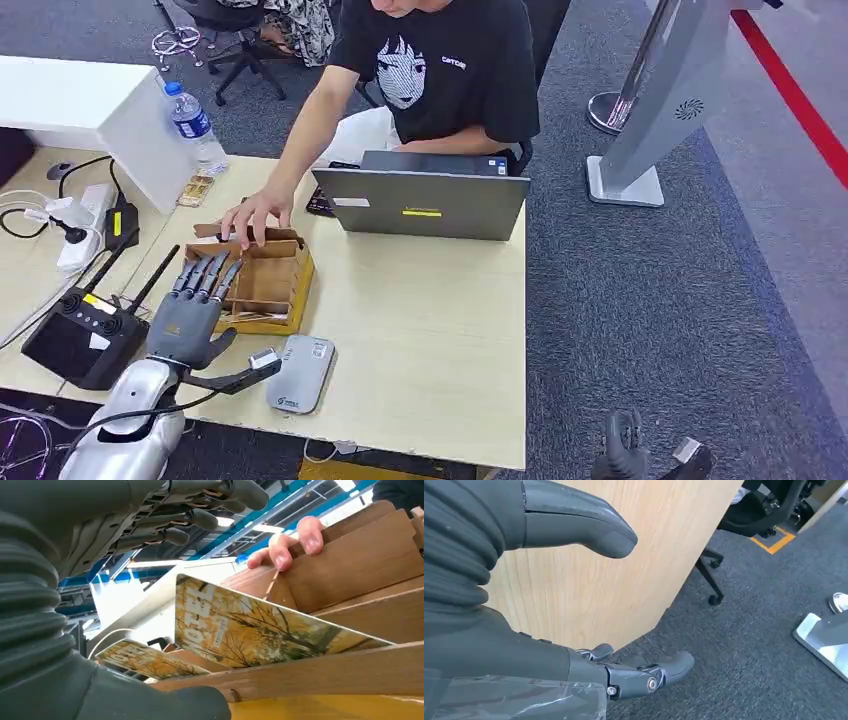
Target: Pass the card to the sensor for recognition and then transmit it.
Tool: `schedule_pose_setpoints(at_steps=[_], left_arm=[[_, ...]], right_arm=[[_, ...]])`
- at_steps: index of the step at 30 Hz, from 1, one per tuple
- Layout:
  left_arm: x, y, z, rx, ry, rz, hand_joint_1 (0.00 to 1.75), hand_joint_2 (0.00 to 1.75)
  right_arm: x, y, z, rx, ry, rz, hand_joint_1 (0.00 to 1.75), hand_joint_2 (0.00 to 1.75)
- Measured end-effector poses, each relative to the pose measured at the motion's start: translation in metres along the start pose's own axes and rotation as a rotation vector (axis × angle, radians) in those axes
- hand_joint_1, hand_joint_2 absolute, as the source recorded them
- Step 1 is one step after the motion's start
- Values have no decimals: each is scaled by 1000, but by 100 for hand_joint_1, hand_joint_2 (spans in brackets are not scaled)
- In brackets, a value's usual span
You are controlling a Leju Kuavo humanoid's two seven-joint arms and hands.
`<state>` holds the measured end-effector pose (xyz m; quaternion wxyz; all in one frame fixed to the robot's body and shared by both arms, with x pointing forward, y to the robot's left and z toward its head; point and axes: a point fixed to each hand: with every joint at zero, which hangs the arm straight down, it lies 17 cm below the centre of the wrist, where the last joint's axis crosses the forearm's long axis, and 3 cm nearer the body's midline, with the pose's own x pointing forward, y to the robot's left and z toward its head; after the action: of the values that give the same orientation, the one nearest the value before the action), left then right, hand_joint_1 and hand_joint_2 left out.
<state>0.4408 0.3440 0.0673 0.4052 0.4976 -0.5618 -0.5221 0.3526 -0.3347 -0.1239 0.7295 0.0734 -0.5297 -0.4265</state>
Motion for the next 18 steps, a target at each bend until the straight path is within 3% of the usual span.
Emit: schedule_pose_setpoints(at_steps=[6,8,10,18], left_arm=[[-1,-4,0,-11,3,1,5,175],[-2,-5,0,-13,4,1,21,175],[-2,-6,1,-17,4,2,0,175],[3,-11,2,-29,-20,14,0,175]], right_arm=[[0,0,0,1,0,0,0,175],[0,0,0,1,0,0,0,175],[0,0,0,1,0,0,0,175],[0,1,0,2,1,1,0,175]])
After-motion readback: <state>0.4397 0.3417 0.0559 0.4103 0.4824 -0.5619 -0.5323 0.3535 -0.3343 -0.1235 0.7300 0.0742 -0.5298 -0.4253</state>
